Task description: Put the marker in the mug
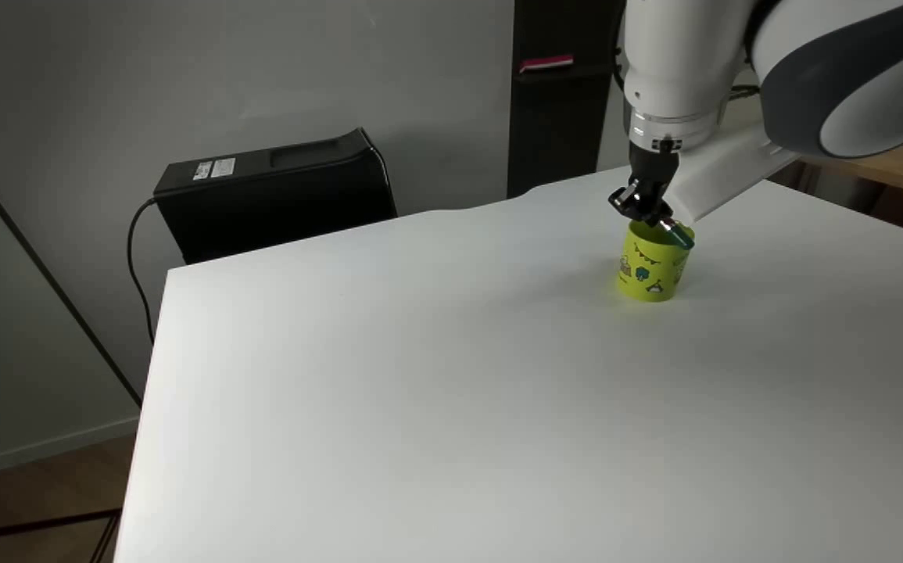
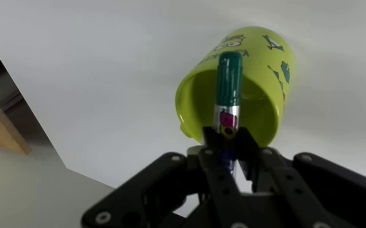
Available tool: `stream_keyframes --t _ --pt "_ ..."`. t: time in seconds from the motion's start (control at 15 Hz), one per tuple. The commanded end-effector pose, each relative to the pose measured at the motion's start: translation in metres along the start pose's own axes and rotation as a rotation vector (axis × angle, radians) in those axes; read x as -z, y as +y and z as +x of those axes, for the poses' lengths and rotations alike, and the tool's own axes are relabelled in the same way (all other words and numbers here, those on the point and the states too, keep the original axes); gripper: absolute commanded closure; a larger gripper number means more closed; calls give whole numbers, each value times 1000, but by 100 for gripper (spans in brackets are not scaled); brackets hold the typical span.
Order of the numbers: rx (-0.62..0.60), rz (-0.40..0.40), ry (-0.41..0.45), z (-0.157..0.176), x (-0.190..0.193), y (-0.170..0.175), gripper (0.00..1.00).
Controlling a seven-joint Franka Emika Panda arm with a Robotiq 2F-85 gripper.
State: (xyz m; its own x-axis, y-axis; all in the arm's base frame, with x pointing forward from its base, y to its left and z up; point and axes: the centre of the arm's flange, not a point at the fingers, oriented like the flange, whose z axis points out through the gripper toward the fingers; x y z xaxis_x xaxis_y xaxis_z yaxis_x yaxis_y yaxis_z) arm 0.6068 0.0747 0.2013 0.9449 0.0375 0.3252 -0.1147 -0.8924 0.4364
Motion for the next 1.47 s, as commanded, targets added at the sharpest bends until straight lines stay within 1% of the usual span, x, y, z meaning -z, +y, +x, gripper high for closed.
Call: stream_keyframes --t 0.0,0.33,0.47,0.73,0.87,1.4 --pt "15 16 -38 26 2 0 95" --pt "6 -8 21 42 14 6 95" --pt "-17 -13 66 44 16 9 95" --pt "-24 -41 142 35 8 10 95" --pt "-26 -53 164 29 4 9 95" --pt "-31 -77 188 7 -13 -2 95"
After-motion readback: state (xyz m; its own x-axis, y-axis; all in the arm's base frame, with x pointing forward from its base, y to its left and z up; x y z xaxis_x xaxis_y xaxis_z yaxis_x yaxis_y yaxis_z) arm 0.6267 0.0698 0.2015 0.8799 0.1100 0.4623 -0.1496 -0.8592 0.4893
